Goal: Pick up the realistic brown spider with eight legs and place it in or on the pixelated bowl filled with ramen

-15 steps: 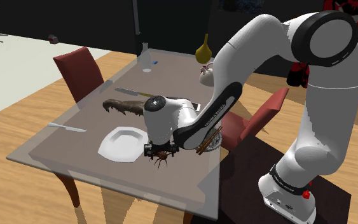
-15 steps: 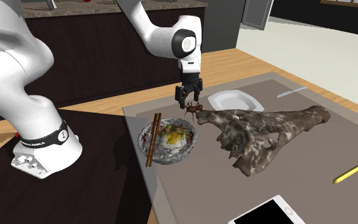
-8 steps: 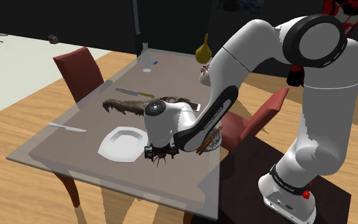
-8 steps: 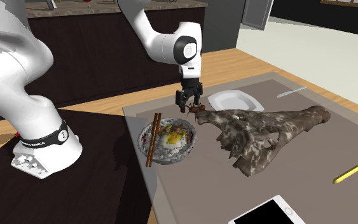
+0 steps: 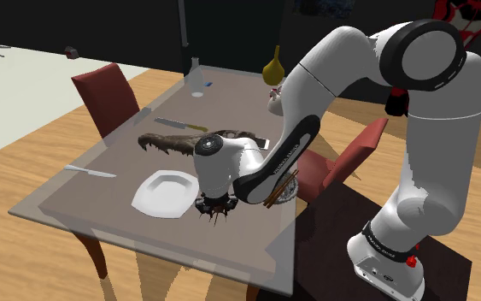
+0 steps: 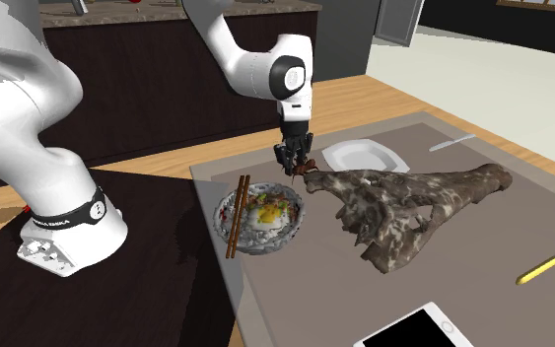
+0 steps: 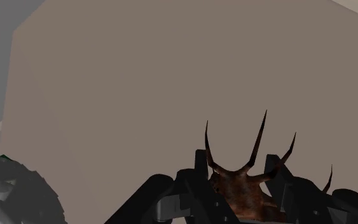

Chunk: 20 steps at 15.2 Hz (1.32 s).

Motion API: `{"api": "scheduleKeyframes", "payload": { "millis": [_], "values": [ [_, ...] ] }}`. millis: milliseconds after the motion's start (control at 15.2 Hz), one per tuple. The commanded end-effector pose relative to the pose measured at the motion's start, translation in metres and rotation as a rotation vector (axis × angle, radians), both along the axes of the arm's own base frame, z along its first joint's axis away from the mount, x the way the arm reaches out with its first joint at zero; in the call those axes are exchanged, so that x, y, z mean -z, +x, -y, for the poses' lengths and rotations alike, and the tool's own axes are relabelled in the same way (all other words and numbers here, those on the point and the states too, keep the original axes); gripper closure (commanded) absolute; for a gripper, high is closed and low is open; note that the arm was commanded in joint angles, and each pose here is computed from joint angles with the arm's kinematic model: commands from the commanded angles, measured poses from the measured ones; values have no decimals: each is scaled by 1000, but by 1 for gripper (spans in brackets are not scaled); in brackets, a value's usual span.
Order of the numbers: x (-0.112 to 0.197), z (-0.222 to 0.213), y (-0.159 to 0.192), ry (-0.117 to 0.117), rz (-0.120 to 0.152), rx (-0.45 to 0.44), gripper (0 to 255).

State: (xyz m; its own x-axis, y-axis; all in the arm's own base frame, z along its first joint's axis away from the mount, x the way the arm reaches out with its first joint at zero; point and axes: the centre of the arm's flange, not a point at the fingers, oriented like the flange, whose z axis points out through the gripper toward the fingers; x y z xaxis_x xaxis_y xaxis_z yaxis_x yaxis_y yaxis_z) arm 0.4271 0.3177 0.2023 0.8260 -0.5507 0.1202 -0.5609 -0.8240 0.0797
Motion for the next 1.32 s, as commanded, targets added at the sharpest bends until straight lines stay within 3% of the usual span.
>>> {"api": "scheduleKeyframes", "payload": {
  "millis": [0, 264, 1254],
  "values": [
    [0, 0, 0, 0, 0, 0, 255],
    [0, 0, 0, 0, 0, 0, 255],
    [-79, 0, 0, 0, 0, 0, 255]
  ]
}}
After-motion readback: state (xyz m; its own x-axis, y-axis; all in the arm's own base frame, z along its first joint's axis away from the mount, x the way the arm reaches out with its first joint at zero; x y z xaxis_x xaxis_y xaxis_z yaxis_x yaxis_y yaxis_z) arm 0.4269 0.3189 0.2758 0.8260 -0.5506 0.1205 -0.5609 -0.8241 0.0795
